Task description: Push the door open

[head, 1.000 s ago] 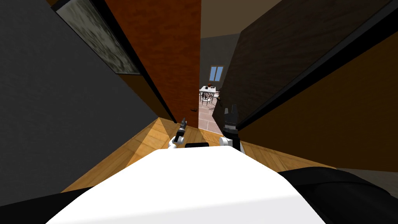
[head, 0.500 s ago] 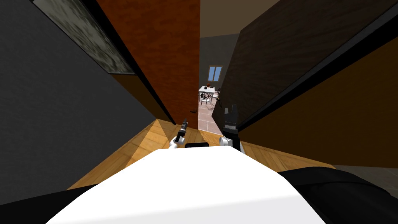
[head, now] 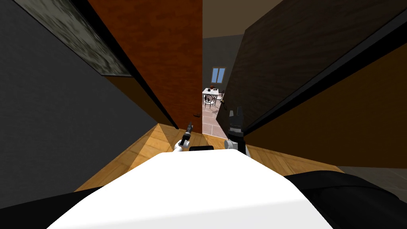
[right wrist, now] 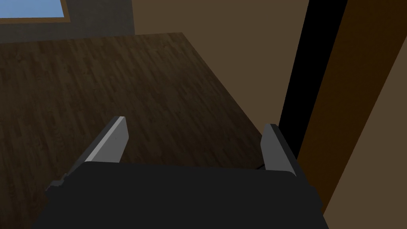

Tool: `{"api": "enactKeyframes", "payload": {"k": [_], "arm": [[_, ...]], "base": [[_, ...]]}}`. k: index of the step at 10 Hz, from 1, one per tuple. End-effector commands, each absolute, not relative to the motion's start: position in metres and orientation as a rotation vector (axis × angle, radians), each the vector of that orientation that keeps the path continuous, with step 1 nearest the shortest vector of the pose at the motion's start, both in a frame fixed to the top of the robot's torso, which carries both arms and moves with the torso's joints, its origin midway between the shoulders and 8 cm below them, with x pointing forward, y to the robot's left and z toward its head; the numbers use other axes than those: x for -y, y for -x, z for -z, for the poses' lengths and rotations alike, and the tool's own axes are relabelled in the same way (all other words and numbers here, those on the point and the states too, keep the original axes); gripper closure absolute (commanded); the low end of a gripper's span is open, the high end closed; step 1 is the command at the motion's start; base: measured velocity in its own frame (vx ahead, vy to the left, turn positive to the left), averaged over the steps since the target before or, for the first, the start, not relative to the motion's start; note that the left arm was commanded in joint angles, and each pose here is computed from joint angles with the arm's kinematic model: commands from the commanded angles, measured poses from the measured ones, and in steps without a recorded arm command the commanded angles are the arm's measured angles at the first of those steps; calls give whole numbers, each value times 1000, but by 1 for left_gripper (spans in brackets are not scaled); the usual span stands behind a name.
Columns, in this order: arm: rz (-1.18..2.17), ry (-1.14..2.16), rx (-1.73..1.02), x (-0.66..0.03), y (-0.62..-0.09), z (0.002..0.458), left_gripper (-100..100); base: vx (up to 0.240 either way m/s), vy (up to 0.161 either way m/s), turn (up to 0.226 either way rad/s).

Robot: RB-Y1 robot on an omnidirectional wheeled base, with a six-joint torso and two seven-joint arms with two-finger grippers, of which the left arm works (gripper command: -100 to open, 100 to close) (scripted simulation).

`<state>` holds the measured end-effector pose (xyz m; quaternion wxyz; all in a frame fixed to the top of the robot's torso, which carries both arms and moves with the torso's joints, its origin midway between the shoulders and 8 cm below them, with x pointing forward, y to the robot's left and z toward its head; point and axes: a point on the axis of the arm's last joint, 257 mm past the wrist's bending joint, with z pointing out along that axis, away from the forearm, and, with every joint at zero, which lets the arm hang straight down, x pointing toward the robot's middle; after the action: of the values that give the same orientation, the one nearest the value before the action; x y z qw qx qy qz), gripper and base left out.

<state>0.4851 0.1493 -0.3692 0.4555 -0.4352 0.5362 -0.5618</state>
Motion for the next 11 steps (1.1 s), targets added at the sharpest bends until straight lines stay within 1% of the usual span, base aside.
{"api": "enactKeyframes", "payload": {"k": [1, 5, 6, 7, 11], "arm": [[1384, 1076, -1336, -146, -485, 374, -100], [1383, 1086, -1382, -133, -482, 391, -100], [1383, 1085, -1372, -136, -483, 388, -100], [1374, 1082, -1374, -141, -483, 389, -100], [1362, 1085, -1369, -147, -482, 391, -100]], "base": [[76, 27, -40], [97, 24, -58], [60, 7, -15], [114, -16, -31], [196, -55, -27]]}}
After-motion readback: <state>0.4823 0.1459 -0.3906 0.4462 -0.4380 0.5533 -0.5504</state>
